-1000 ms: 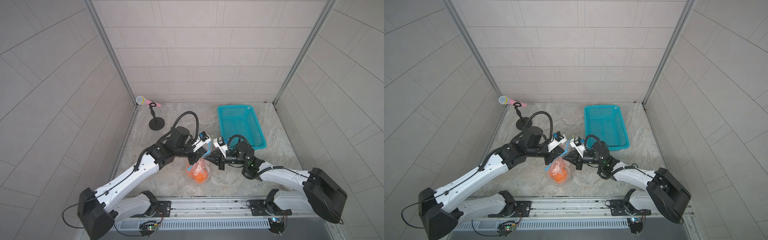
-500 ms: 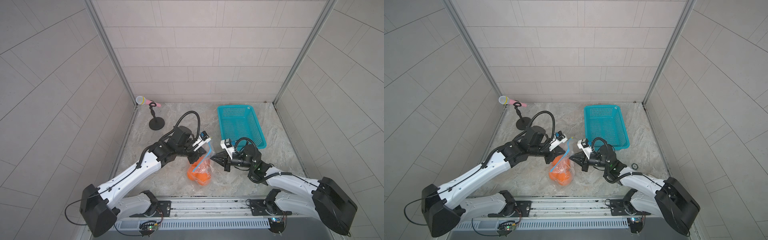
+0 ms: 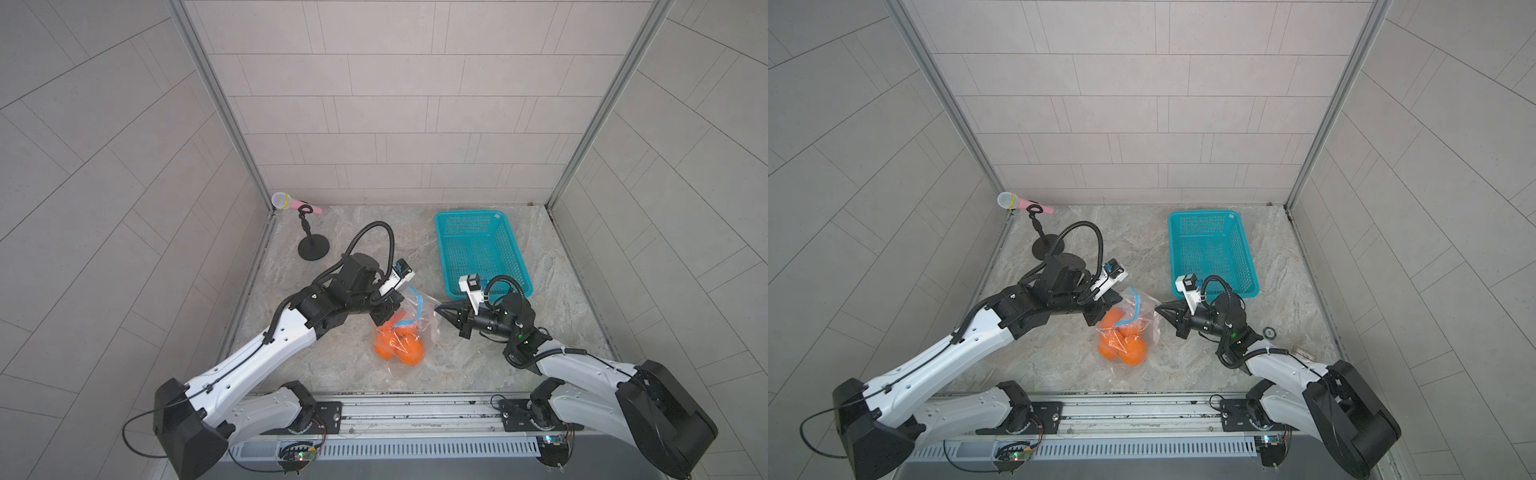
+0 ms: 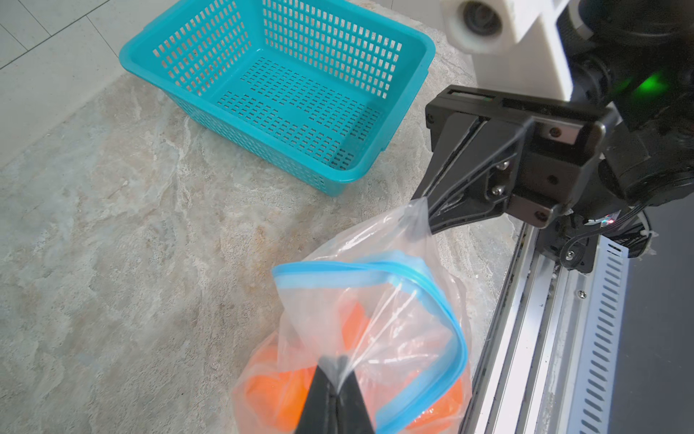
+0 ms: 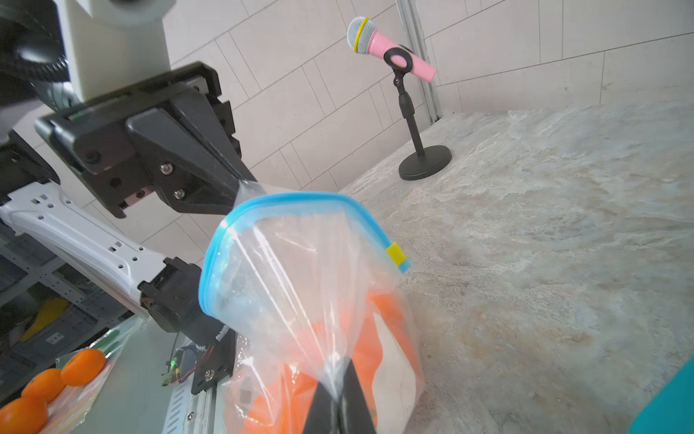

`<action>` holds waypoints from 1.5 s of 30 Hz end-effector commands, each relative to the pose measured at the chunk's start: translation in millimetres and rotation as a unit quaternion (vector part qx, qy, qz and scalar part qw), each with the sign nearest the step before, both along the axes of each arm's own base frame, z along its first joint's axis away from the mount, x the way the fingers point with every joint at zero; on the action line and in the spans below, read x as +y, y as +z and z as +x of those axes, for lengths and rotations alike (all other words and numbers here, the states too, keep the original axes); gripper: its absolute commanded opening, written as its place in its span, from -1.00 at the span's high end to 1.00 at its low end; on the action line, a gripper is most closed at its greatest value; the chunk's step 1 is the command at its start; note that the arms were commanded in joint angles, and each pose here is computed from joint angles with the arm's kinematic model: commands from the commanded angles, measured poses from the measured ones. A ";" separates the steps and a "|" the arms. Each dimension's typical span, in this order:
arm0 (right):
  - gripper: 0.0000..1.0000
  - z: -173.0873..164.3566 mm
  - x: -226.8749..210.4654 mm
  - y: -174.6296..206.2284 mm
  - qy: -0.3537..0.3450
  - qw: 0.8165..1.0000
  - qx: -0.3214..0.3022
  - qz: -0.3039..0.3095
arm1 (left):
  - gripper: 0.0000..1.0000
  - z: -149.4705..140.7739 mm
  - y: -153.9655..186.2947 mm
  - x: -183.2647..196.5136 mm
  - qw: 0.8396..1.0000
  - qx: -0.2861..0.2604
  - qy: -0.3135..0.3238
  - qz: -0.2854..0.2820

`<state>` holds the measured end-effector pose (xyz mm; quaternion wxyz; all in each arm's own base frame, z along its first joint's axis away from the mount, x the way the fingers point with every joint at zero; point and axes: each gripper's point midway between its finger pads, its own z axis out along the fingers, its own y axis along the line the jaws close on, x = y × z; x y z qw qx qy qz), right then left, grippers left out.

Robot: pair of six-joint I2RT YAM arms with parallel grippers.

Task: Open the zip-top bag and take out the orange
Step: Open the zipper of the food storage bag at the center of the board.

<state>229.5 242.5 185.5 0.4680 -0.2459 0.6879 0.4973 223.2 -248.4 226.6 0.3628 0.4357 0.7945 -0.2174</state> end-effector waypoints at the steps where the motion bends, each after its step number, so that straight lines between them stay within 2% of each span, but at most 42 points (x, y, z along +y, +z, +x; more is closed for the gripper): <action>1: 1.00 9.9 -14.3 -15.4 -0.037 0.999 0.040 0.001 | 1.00 7.9 14.0 22.3 0.998 -0.028 0.049 0.010; 6: 1.00 4.2 -13.1 -14.4 -0.019 0.999 0.044 0.007 | 1.00 8.5 21.9 40.2 0.996 -0.052 0.078 0.000; 12: 1.00 5.0 -9.7 -15.0 -0.007 0.999 0.042 0.000 | 1.00 2.6 14.5 28.2 0.998 -0.027 0.043 -0.022; 15: 1.00 13.9 -20.1 -21.9 -0.022 0.998 0.061 0.009 | 1.00 6.3 19.6 43.0 0.997 -0.040 0.063 0.006; 17: 1.00 16.9 -17.3 -23.5 -0.019 0.998 0.064 0.010 | 1.00 6.3 18.3 45.3 0.997 -0.042 0.065 0.004; 20: 1.00 19.6 -9.5 -21.7 0.004 0.997 0.079 0.022 | 1.00 4.9 18.0 35.0 0.998 -0.036 0.053 -0.028; 24: 1.00 21.3 -8.1 -24.5 0.002 0.996 0.082 0.036 | 1.00 10.1 33.6 44.2 0.994 -0.054 0.085 -0.030; 25: 1.00 19.8 -3.2 -21.3 0.012 0.996 0.083 0.041 | 0.56 10.5 32.3 47.0 0.994 -0.050 0.091 -0.021; 28: 1.00 9.4 14.8 -4.4 0.056 0.993 0.077 0.065 | 0.15 5.2 23.8 39.7 0.997 -0.020 0.071 -0.020; 29: 1.00 6.6 19.8 -0.7 0.070 0.992 0.076 0.066 | -0.12 2.2 24.2 36.1 0.998 -0.013 0.062 -0.026; 30: 1.00 6.5 22.4 -0.8 0.073 0.992 0.077 0.064 | -0.75 -0.2 25.6 33.2 0.998 -0.007 0.056 -0.032; 31: 1.00 7.1 24.0 -2.1 0.075 0.992 0.078 0.059 | -1.00 -1.9 28.5 31.9 0.998 -0.006 0.052 -0.036; 33: 1.00 7.7 26.7 -4.2 0.082 0.992 0.082 0.053 | -1.00 -5.4 38.7 30.8 0.997 -0.020 0.050 -0.049; 37: 1.00 8.0 26.3 -2.4 0.081 0.992 0.083 0.059 | -1.00 -29.2 67.7 16.5 0.990 -0.011 0.045 -0.131; 39: 1.00 6.8 25.0 -2.2 0.077 0.992 0.081 0.055 | -1.00 -37.1 65.4 7.3 0.983 0.039 0.068 -0.163; 41: 1.00 7.0 23.6 -4.0 0.071 0.993 0.079 0.044 | -1.00 -37.0 58.8 -3.7 0.969 0.106 0.092 -0.202; 43: 1.00 7.4 21.3 -7.0 0.061 0.994 0.080 0.033 | -1.00 -38.4 49.1 -12.5 0.964 0.143 0.091 -0.207; 45: 1.00 6.0 19.9 -8.7 0.056 0.995 0.078 0.024 | -0.97 -42.7 42.0 -19.4 0.967 0.147 0.080 -0.191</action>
